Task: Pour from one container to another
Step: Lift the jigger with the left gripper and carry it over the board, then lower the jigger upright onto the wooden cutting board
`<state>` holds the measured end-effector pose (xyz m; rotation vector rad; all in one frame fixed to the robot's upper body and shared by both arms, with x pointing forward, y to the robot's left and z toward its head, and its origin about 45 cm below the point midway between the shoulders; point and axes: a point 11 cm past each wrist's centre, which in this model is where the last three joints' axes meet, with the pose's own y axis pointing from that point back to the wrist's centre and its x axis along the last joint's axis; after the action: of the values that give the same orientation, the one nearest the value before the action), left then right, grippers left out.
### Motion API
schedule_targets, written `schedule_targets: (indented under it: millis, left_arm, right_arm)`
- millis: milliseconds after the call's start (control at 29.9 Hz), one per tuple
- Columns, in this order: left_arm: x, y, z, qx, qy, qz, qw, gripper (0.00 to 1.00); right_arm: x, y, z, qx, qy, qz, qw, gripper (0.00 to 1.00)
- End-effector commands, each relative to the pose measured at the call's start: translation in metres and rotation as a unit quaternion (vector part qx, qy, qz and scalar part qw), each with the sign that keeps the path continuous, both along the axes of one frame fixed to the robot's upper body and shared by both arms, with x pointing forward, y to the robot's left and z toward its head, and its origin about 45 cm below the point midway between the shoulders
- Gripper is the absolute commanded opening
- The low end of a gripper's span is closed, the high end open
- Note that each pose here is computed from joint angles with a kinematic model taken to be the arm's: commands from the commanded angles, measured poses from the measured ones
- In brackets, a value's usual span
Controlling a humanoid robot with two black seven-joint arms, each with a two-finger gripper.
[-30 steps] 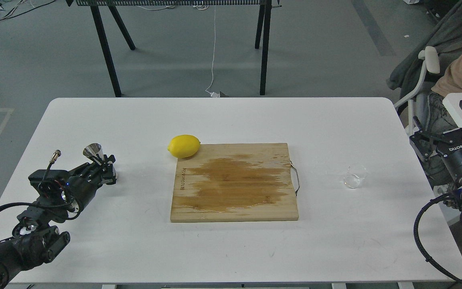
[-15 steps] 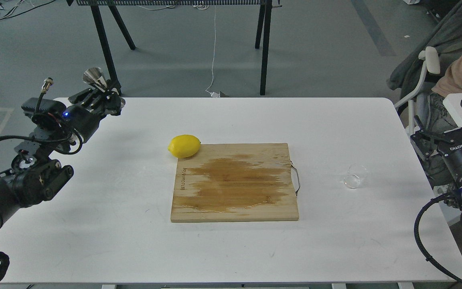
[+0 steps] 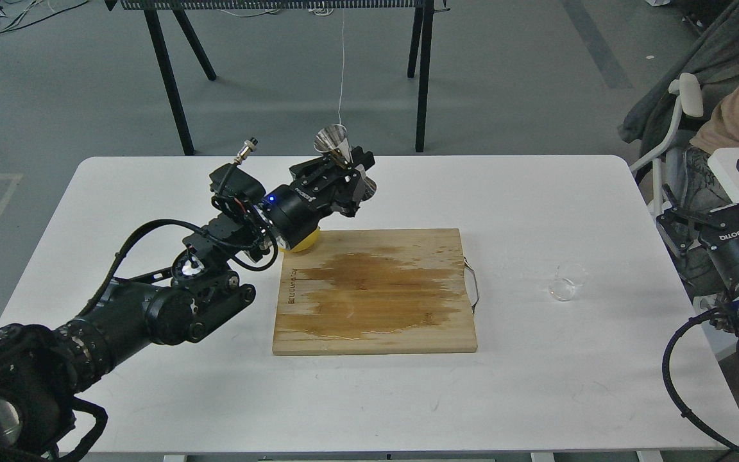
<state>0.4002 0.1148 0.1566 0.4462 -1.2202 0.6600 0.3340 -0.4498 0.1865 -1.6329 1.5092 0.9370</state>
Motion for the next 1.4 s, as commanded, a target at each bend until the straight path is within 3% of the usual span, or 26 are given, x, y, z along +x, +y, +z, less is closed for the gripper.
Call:
schedule_targets:
  millis: [0,201,535,1371]
  left_arm:
    - [-0.024,-0.027,-0.022,-0.007,0.027,-0.025,0.999,0.10]
    - [-0.045,-0.034,-0.049,0.006,0.057,-0.035,0.998,0.10]
    - [-0.055,-0.010,-0.084,0.064,0.081,-0.025,0.994,0.11]
    - [-0.056,0.008,-0.098,0.084,0.093,-0.005,0.992,0.18]
  right_arm:
    - [0.000,0.000,0.000,-0.001,0.000,0.000,1.000,0.99]
    - [0.000,-0.002,0.001,-0.002,0.000,-0.001,1.000,0.99]
    - [-0.001,-0.005,0.003,-0.008,0.001,-0.001,1.000,0.99]
    - [-0.001,-0.005,0.003,-0.008,0.001,-0.002,1.000,0.99]
